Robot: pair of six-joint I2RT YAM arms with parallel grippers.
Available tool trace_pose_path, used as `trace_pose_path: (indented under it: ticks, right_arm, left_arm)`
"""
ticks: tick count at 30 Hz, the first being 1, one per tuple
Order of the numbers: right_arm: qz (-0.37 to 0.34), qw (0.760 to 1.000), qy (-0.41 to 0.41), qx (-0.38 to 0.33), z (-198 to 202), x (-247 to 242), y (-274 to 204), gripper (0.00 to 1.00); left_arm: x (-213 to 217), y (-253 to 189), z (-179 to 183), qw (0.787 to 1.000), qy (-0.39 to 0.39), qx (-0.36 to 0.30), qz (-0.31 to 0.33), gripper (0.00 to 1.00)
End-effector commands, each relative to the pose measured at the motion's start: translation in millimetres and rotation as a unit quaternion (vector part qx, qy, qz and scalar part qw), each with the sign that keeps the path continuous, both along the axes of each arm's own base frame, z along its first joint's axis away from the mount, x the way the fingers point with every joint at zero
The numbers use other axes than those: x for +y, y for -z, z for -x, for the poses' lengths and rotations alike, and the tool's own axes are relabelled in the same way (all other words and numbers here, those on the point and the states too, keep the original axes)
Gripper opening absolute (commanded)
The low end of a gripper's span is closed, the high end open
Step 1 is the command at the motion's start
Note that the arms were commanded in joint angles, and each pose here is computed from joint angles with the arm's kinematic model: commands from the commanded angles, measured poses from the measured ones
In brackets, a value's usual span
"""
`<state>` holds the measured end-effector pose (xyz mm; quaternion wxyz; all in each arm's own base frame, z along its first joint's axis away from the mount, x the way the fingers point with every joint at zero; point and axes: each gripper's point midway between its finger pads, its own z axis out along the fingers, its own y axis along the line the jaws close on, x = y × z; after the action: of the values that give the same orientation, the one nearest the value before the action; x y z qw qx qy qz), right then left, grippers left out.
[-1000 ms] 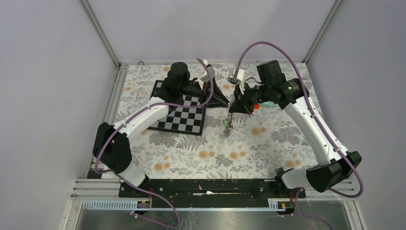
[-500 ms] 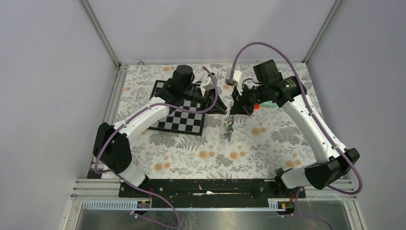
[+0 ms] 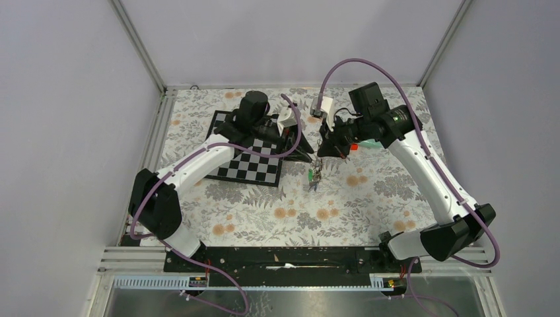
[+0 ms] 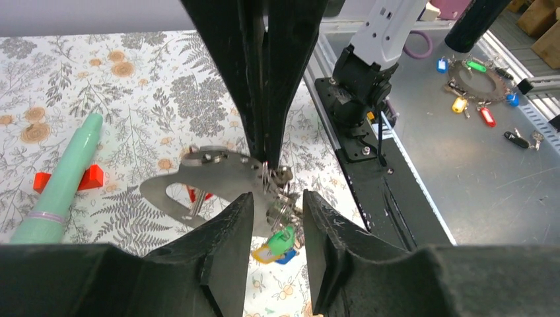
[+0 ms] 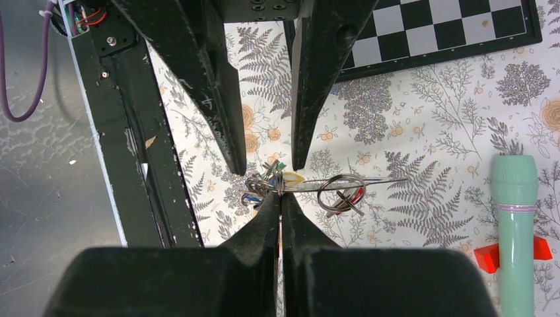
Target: Put the keys on the keyring
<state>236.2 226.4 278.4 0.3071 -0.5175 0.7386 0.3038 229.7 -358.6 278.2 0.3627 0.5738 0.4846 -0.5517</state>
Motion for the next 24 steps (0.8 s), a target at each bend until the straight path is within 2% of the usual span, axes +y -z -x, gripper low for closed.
trace_pose_path:
  ticks: [1,6,19,24]
  right_arm:
    - [-0.024,1.000,-0.011,-0.015,1.8,7.2,-9.6,0.00]
    - [-0.026,1.000,-0.011,-0.014,2.0,8.0,-9.4,0.00]
    - [-0.029,0.999,-0.010,-0.020,1.6,8.0,-12.1,0.00]
    - [-0.031,0.999,-0.010,-0.016,2.0,8.9,-11.2,0.00]
  left_arm:
    - [-6.2,-29.3,8.2,0.999,0.022,-0.017,0.045,0.38]
    - [-9.2,-34.6,8.5,0.998,0.020,0.007,0.054,0.36]
    - [-6.4,-20.3,11.6,0.999,0.021,0.011,0.044,0.27]
    - [-6.4,-19.4,11.5,0.999,0.022,0.009,0.044,0.19]
